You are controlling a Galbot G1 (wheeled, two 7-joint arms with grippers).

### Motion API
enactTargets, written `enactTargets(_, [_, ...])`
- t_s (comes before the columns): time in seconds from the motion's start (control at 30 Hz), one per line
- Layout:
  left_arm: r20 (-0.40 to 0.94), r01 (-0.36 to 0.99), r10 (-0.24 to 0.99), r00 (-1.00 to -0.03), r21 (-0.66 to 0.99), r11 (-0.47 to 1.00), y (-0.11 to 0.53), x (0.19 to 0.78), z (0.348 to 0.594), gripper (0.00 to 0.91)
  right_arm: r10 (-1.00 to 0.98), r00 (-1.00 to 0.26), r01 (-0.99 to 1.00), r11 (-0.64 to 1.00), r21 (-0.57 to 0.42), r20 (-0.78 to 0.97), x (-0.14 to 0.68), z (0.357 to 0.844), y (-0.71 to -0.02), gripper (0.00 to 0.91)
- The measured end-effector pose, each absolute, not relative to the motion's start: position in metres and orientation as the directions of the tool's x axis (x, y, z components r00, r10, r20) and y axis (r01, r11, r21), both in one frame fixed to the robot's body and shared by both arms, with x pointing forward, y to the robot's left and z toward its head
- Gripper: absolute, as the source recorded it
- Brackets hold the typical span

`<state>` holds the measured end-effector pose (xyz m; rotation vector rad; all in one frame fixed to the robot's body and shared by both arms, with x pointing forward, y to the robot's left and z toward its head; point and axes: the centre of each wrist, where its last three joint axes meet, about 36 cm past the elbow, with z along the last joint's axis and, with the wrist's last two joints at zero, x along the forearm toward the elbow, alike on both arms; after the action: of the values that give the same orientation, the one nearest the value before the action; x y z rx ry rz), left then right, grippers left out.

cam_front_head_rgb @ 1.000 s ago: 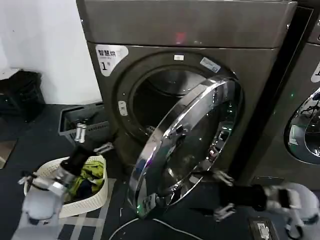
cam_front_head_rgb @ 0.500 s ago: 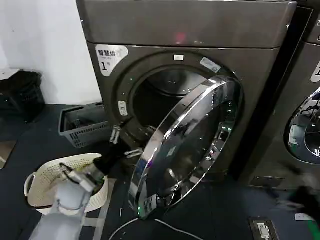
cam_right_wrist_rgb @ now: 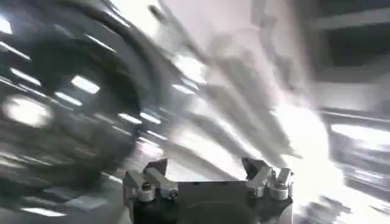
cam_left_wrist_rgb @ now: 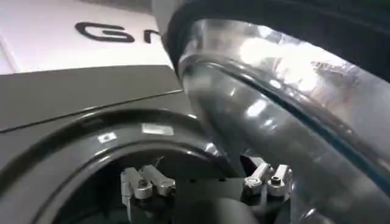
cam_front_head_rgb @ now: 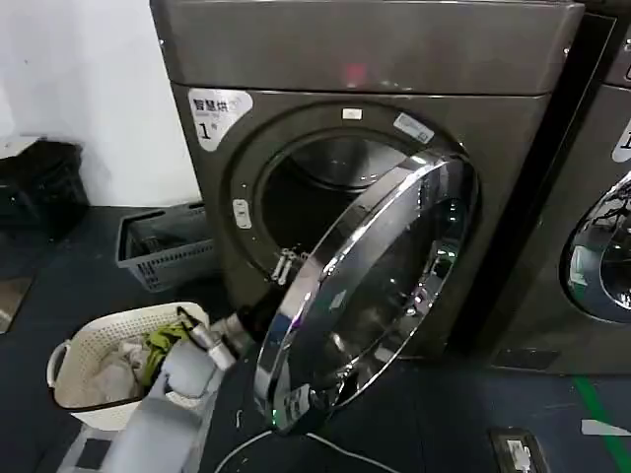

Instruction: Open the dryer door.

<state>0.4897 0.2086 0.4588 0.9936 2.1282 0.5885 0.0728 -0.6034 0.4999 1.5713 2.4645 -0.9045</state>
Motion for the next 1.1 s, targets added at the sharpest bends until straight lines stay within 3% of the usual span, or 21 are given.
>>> enactTargets(0.53, [-0.421, 0.561, 0.855, -0.303, 0.646, 0.517, 0.131, 0.511, 0.462, 0.907, 0.902, -0.072, 0.906, -0.119, -0.406, -0.426, -0.047, 0.514, -0.636, 0.907])
enactTargets(0.93, [-0.398, 0.639, 0.901, -0.175, 0.650, 0.411, 0.058, 0.512, 0.459, 0.907, 0.876, 0.088, 0.871, -0.299, -0.390, -0.475, -0.111, 0.536, -0.634, 0.907])
enactTargets(1.1, [-0.388, 0.660, 0.912, -0.130, 0.653, 0.371, 0.029, 0.513, 0.459, 0.907, 0.850, 0.131, 0.879, -0.338, -0.338, -0.510, -0.124, 0.543, -0.630, 0.907])
